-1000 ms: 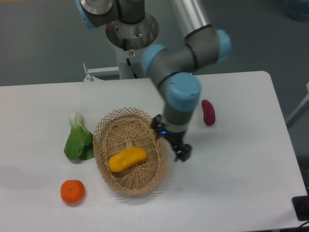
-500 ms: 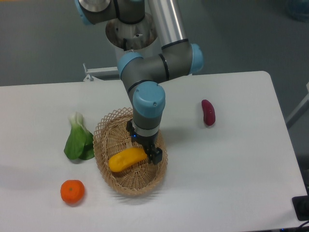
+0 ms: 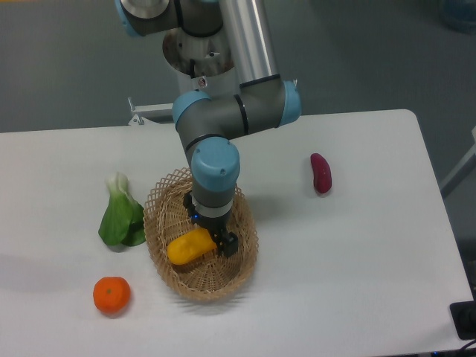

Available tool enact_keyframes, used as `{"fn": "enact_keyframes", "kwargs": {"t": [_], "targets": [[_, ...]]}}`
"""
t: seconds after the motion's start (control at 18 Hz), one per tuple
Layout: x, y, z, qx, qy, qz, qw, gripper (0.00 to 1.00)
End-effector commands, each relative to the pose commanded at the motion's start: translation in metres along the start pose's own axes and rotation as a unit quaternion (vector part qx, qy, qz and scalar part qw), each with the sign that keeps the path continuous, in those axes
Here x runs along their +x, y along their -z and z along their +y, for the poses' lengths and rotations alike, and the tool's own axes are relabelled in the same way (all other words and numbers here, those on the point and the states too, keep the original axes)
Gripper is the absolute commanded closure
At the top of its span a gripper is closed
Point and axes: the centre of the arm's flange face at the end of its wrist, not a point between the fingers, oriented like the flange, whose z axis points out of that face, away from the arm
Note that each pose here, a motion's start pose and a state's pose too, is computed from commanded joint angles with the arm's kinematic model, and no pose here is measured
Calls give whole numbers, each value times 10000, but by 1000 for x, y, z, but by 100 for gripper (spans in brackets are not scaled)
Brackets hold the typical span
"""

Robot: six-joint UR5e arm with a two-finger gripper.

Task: Pick up the mango from the basket
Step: 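Lower the gripper onto the yellow mango and close on it, then lift the held mango up and out of the basket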

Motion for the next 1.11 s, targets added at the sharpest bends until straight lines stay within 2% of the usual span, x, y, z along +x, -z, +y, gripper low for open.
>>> {"fn": "enact_keyframes", "kwargs": {"t": [0.06,0.28,0.33,0.5,0.72,1.11], "targets": [[0,-2,0,-13,-14,12,10000,0],[-1,-2,0,-55,-14,-6,10000,63],[-1,-2,1,-95,-15,-30,9999,71],[-4,11,2,-166,-30,-160,9997,73],[-14,47,3,-31,24,-416,9991,70],[-67,111,48,103,469,-972,9941,70]]}}
